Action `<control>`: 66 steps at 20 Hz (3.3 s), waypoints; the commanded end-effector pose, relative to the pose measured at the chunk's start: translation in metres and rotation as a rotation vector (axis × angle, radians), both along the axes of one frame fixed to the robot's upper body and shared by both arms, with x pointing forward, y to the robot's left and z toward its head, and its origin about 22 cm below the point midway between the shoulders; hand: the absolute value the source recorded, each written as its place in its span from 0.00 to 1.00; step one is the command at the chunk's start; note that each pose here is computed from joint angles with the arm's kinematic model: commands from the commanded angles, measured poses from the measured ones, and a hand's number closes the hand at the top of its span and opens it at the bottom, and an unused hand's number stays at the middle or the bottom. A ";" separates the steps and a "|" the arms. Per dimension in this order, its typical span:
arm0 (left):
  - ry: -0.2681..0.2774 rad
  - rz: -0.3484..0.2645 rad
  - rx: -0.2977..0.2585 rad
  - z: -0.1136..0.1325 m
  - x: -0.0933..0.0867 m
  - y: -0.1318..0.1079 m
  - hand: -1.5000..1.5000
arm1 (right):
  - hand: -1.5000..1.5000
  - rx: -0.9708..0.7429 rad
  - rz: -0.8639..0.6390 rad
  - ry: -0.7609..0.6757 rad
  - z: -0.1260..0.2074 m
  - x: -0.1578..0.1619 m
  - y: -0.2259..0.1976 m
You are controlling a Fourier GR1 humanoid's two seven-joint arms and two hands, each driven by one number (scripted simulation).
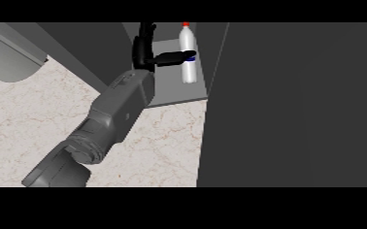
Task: Pick up the bottled water, place it into the cabinet and close the cabinet
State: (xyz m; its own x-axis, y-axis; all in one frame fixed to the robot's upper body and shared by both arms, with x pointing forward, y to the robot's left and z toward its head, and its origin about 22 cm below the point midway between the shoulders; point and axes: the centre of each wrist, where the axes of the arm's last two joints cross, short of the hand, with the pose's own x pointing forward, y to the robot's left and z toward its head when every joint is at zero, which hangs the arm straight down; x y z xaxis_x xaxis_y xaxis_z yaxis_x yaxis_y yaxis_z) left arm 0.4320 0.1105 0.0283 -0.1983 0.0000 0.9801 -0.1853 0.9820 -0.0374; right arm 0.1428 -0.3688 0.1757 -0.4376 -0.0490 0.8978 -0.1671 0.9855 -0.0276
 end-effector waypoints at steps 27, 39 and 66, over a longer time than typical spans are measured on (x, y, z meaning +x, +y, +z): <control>-0.127 -0.281 -0.200 -0.055 -0.050 -0.016 1.00 | 0.00 -0.096 0.005 0.015 0.010 -0.015 0.014; -0.084 -0.431 -0.360 -0.077 -0.095 -0.012 1.00 | 1.00 -0.146 0.158 0.088 0.020 -0.041 0.042; -0.094 -0.392 -0.180 -0.067 -0.248 0.177 0.00 | 1.00 -0.119 0.493 0.129 0.027 -0.037 0.123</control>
